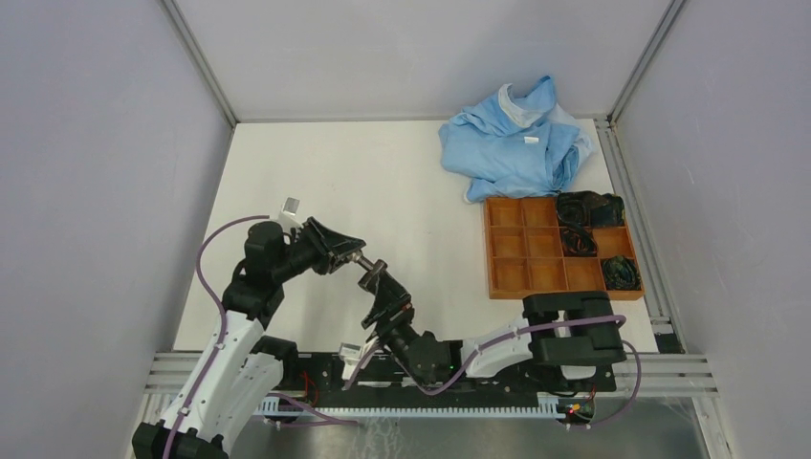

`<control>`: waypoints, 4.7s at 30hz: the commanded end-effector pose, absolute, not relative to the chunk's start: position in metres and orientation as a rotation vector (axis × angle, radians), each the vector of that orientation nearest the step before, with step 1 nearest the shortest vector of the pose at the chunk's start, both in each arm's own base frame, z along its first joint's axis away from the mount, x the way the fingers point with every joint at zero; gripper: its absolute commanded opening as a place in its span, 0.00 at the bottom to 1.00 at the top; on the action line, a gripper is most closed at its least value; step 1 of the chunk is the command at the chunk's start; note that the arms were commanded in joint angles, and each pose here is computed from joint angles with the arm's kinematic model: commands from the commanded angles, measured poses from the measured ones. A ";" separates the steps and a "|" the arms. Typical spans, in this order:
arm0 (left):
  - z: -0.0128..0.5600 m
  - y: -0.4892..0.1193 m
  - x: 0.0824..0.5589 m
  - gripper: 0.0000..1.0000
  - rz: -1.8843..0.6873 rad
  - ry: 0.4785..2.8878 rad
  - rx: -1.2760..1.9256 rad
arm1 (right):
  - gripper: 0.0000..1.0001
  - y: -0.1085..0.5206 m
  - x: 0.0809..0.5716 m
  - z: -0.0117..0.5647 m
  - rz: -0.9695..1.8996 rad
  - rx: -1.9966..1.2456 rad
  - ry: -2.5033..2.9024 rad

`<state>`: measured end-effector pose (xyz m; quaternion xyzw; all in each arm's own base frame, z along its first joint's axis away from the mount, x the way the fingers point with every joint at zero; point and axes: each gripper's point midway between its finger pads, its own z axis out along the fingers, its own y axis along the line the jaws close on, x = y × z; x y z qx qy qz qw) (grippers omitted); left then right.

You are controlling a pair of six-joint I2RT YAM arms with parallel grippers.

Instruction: Install the water faucets

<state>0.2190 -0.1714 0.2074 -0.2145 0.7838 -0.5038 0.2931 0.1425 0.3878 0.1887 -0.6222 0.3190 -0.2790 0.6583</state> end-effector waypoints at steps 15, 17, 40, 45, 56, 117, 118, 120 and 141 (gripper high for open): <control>0.240 -0.179 0.213 0.02 -1.418 1.986 -0.403 | 0.31 0.417 0.167 0.248 -0.187 -1.059 0.964; 0.242 -0.180 0.213 0.02 -1.440 1.956 -0.376 | 0.29 0.418 0.164 0.255 -0.006 -1.013 1.026; 0.261 -0.187 0.195 0.02 -1.541 1.761 -0.172 | 0.45 0.379 0.147 0.348 2.202 -0.169 1.148; 0.267 -0.184 0.196 0.02 -1.535 1.729 -0.191 | 0.94 0.370 0.143 0.328 2.519 0.048 1.192; 0.250 -0.179 0.207 0.02 -1.472 1.816 -0.308 | 0.98 0.351 0.143 0.244 1.990 -0.136 1.662; 0.285 -0.181 0.193 0.02 -1.457 1.822 -0.177 | 0.51 0.398 0.189 0.196 1.670 -0.431 1.788; 0.286 -0.182 0.192 0.02 -1.460 1.820 -0.169 | 0.56 0.397 0.190 0.197 1.664 -0.431 1.786; 0.287 -0.182 0.191 0.02 -1.460 1.818 -0.167 | 0.66 0.393 0.195 0.202 1.617 -0.448 1.764; 0.277 -0.179 0.214 0.02 -1.416 1.909 -0.324 | 0.98 0.313 0.164 0.265 0.162 -1.089 1.174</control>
